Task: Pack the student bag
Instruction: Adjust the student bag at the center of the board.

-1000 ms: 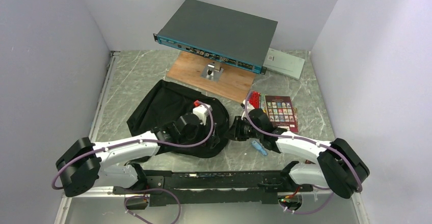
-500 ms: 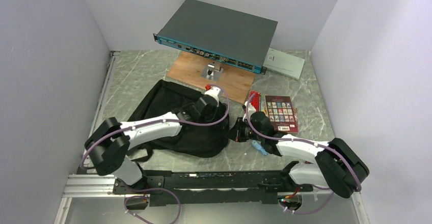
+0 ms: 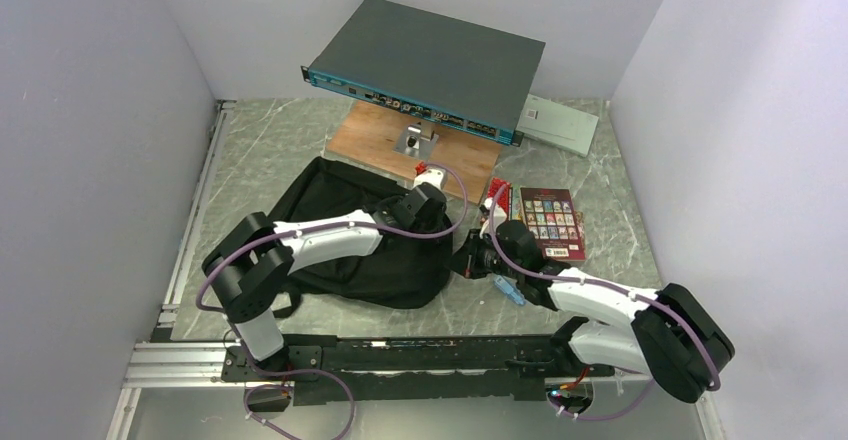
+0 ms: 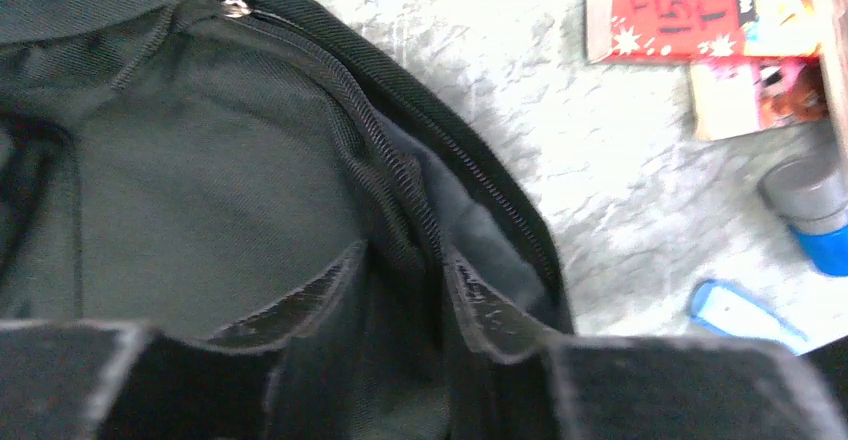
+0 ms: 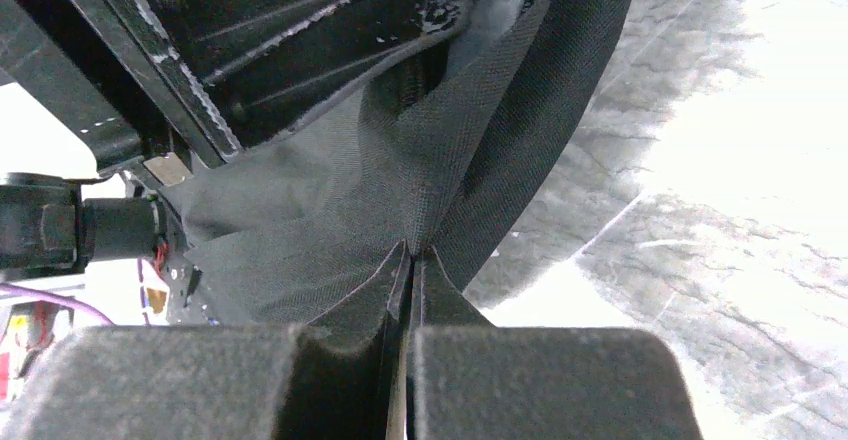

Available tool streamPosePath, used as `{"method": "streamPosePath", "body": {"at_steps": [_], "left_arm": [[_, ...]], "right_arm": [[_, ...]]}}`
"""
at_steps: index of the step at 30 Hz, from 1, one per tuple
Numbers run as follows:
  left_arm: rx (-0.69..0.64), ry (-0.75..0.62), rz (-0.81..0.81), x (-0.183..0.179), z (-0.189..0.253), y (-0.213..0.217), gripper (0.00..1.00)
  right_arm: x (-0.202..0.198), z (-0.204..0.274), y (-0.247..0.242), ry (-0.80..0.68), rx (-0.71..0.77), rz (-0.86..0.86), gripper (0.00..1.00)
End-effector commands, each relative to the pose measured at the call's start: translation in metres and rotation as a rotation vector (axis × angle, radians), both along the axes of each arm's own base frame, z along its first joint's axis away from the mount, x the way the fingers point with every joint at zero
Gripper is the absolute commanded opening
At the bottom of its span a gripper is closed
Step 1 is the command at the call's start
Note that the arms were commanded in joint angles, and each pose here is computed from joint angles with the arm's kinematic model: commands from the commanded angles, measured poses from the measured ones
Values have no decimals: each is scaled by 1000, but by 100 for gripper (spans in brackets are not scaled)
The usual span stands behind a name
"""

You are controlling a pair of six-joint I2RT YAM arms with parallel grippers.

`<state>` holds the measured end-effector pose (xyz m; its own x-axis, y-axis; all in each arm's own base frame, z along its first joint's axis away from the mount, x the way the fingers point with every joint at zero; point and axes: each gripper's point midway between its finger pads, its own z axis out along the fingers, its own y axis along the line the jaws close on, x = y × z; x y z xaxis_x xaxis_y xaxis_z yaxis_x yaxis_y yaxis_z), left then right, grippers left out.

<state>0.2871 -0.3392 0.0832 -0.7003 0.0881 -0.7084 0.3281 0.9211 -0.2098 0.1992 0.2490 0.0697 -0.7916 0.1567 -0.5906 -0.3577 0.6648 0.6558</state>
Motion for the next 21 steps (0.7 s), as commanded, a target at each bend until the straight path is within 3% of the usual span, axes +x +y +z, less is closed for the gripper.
{"method": "streamPosePath", "body": {"at_steps": [1,3,4,10,16,19,21], "left_arm": [[34,-71,4,12,20,9,26],[79,-87,-18,11,33,22,6],[91,-108,-34,10,48,29,0],[134,-197,-211,-11,124,78,0],[-67,-118,-326,-33,142,72,0],[-199,-37,-338,-38,139,60,0],[-310,-31,-342,-36,145,53,0]], "right_arm": [[9,3,-10,-52,-32,-53,0],[14,-7,-18,-27,-90,-102,0],[18,-10,-22,-17,-119,-131,0],[42,-9,-41,-73,-272,-209,0],[45,12,-23,-163,-301,-67,0],[38,30,-15,-209,-282,-19,4],[33,35,-19,-214,-299,-16,13]]}}
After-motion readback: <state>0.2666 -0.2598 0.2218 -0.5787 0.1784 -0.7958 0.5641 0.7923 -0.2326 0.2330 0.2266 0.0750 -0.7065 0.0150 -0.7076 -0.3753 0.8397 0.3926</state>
